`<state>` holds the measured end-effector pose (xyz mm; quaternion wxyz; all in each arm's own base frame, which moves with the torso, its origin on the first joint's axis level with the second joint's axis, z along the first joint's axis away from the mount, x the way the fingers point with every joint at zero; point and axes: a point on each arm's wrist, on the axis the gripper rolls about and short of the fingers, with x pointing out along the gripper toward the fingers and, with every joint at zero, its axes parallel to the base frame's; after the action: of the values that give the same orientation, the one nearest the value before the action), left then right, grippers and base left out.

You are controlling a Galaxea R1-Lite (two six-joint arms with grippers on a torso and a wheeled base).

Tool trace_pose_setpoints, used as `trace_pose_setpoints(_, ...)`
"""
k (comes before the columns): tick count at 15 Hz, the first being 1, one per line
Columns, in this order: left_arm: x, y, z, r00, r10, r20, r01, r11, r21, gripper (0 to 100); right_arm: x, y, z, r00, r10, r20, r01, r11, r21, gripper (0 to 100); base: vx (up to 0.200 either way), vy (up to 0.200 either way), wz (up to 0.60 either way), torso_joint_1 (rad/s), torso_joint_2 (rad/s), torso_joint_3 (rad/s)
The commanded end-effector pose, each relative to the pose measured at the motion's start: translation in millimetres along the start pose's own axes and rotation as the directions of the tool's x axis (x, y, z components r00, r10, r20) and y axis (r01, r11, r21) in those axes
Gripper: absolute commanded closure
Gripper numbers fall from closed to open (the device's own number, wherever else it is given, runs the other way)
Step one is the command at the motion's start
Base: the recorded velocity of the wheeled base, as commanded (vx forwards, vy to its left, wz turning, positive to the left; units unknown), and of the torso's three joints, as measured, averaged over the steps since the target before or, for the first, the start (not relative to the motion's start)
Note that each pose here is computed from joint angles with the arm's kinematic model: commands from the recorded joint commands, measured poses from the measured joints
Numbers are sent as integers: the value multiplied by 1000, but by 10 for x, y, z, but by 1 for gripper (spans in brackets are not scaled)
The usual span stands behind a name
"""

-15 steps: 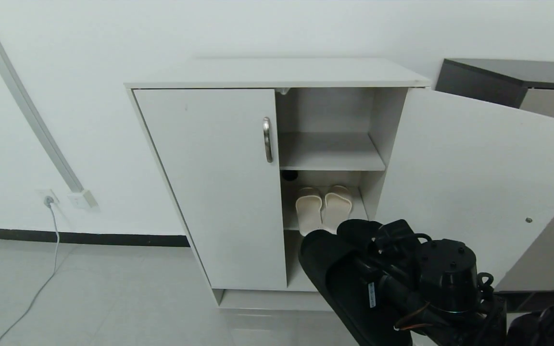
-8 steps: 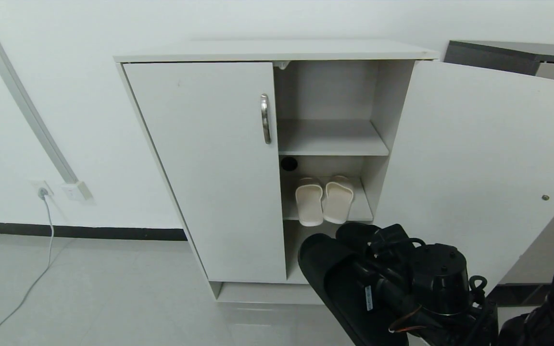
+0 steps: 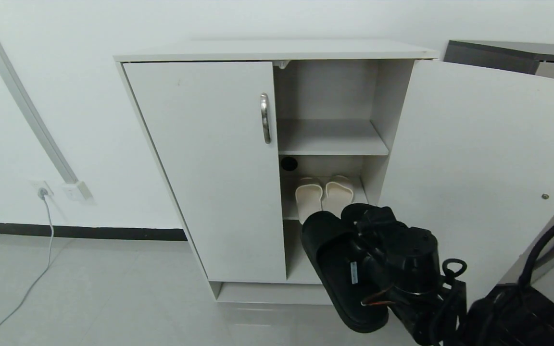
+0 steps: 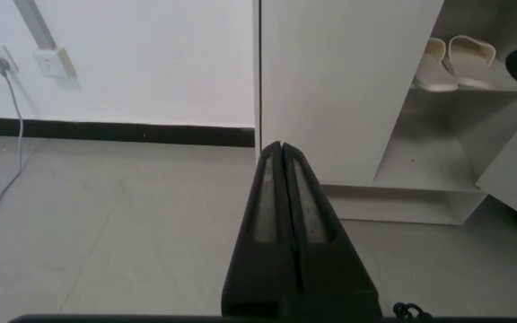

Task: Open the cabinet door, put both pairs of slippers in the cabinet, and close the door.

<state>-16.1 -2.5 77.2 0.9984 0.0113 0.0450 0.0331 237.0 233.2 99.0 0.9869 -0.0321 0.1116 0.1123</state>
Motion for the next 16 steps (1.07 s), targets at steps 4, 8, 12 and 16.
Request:
trace_pose_setpoints(4, 2, 0, -3, 1000, 0, -3, 0, 1000, 2, 100, 205, 277, 811, 984, -174, -28, 176, 978, 113, 100, 0, 0, 0, 0, 0, 0)
trace_pose_setpoints(8, 2, 0, -3, 1000, 0, -3, 0, 1000, 2, 100, 120, 343, 1108, 977, -211, 25, 205, 969, 136, 100, 0, 0, 0, 0, 0, 0)
trace_pose_setpoints(12, 2, 0, -3, 1000, 0, -3, 0, 1000, 2, 100, 94, 345, 1238, 973, -222, 58, 210, 965, 159, 100, 0, 0, 0, 0, 0, 0)
trace_pose_setpoints(16, 2, 0, -3, 1000, 0, -3, 0, 1000, 2, 100, 93, 339, 1251, 973, -223, 64, 209, 963, 167, 100, 0, 0, 0, 0, 0, 0)
